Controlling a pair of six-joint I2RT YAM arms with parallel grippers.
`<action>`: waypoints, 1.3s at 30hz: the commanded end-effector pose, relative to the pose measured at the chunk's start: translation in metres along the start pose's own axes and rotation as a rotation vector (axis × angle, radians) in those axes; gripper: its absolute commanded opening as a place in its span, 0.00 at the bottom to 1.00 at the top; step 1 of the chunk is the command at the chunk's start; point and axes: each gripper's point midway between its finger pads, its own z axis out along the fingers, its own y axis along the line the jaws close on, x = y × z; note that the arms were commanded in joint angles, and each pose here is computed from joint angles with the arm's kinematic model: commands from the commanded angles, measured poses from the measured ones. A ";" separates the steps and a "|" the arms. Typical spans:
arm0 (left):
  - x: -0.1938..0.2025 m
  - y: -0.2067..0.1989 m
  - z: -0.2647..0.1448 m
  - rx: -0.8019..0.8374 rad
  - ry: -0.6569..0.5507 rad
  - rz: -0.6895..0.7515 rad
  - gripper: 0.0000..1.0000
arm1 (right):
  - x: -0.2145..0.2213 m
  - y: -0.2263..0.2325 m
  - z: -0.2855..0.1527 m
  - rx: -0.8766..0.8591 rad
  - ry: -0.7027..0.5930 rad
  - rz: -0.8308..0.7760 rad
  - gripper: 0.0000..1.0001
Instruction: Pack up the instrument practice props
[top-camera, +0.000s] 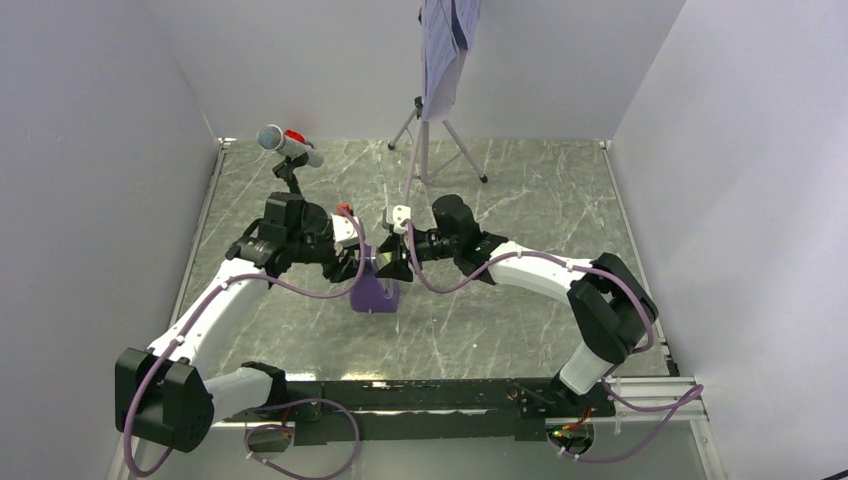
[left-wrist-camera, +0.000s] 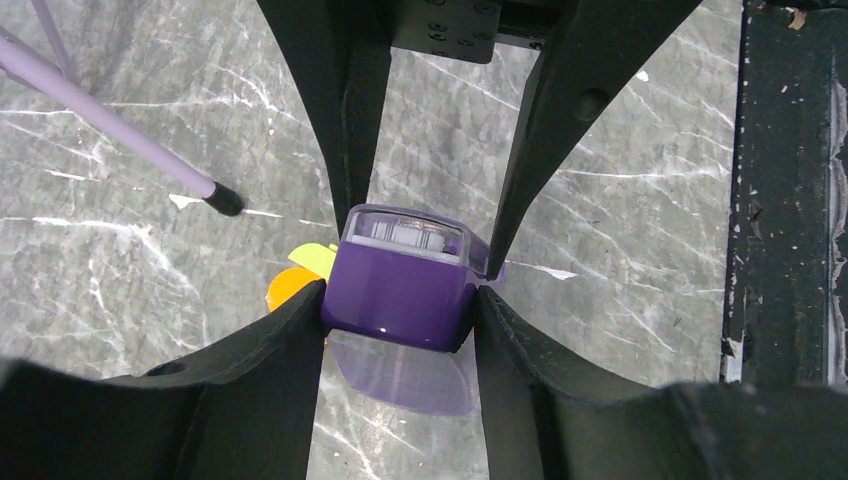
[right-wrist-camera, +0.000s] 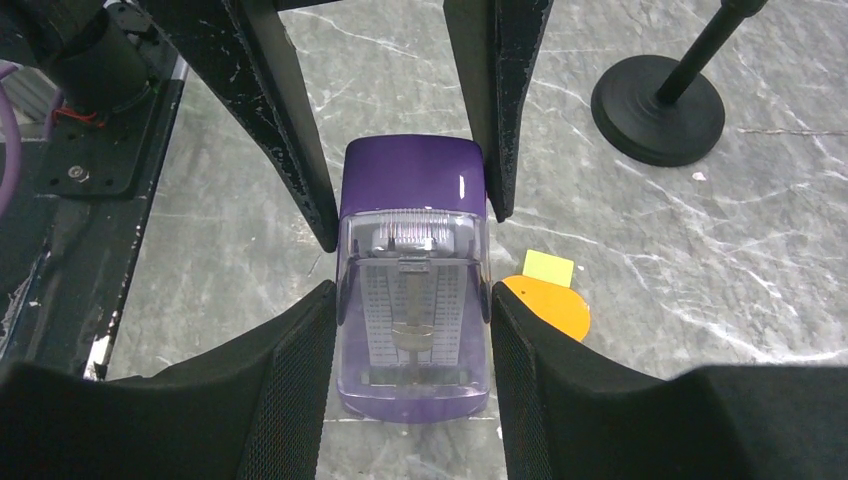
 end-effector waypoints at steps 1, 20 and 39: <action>0.033 -0.038 0.020 0.145 0.075 -0.082 0.01 | 0.059 -0.003 0.025 0.051 0.165 0.000 0.00; -0.026 -0.010 -0.016 0.002 0.012 -0.101 0.77 | 0.000 0.010 -0.004 0.024 0.134 0.035 0.85; -0.024 0.033 -0.071 -0.394 -0.005 -0.265 0.81 | -0.020 -0.046 -0.049 0.227 0.344 -0.325 1.00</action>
